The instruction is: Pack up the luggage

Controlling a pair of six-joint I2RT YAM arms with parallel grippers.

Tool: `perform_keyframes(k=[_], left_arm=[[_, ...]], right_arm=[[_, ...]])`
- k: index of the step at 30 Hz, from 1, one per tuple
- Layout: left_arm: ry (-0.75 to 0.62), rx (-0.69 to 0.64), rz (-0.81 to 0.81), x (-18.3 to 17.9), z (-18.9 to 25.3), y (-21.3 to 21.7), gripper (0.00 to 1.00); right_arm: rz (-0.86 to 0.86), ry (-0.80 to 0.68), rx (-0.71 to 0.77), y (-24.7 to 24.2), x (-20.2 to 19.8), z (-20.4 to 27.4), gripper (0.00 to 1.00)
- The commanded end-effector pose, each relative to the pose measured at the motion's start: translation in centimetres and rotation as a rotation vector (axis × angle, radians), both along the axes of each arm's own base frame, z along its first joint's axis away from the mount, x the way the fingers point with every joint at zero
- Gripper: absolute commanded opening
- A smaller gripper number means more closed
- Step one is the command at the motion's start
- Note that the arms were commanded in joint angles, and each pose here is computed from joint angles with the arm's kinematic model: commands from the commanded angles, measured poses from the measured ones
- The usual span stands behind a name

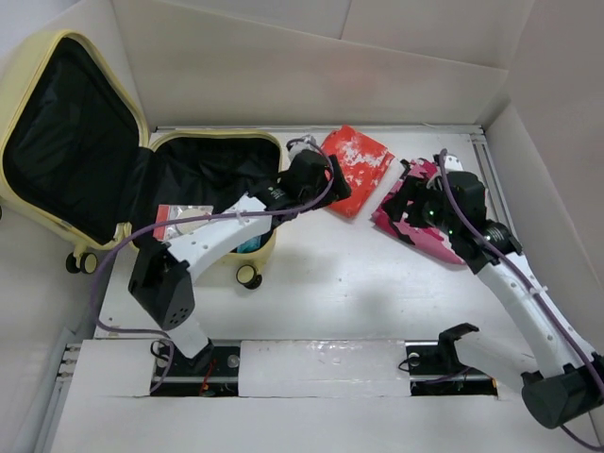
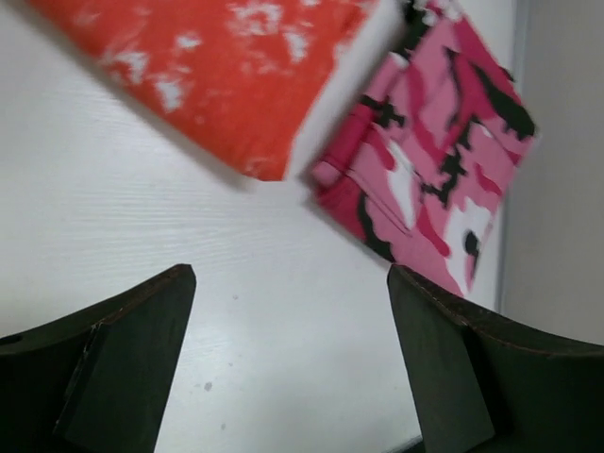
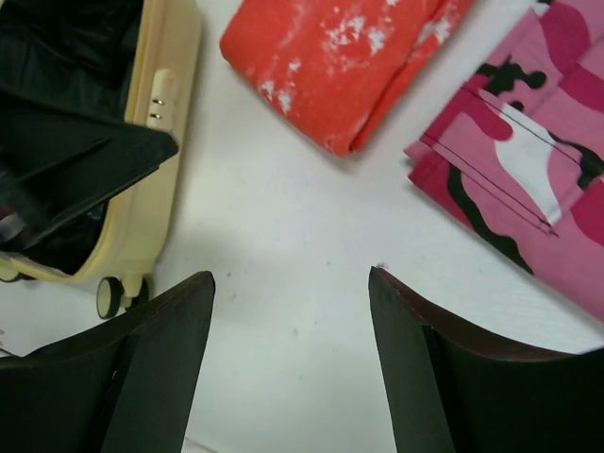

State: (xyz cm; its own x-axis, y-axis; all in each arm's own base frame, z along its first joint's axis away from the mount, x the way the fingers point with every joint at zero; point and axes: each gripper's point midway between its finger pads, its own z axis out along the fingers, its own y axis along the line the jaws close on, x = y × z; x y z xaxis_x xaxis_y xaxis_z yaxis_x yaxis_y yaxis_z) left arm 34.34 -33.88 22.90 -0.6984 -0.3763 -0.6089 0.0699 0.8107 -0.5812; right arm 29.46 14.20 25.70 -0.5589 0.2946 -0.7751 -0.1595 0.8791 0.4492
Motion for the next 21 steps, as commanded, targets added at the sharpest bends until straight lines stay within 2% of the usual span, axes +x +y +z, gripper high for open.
perform_keyframes(k=[1, 8, 13, 16, 21], left_arm=[[0.029, -0.100, 0.212, 3.1, -1.2, 2.0, 0.81], [0.150, -0.135, 0.434, 6.9, -7.7, 0.6, 0.81], [0.284, -0.172, 0.549, 7.7, -13.0, -0.5, 0.77], [0.321, -0.191, 0.652, 8.5, -15.0, 0.1, 0.75], [0.331, -0.263, 0.736, 9.0, -16.4, 0.3, 0.75]], right_arm=[[-0.013, 0.009, -0.032, -1.8, -2.0, -0.1, 0.72], [0.021, -0.005, 0.002, -2.3, -5.2, 0.2, 0.72], [0.101, 0.004, 0.041, -1.2, -6.8, 0.4, 0.72], [0.140, -0.007, 0.048, -0.9, -7.6, 0.7, 0.72], [0.169, -0.031, 0.012, -1.0, -9.0, 1.5, 0.72]])
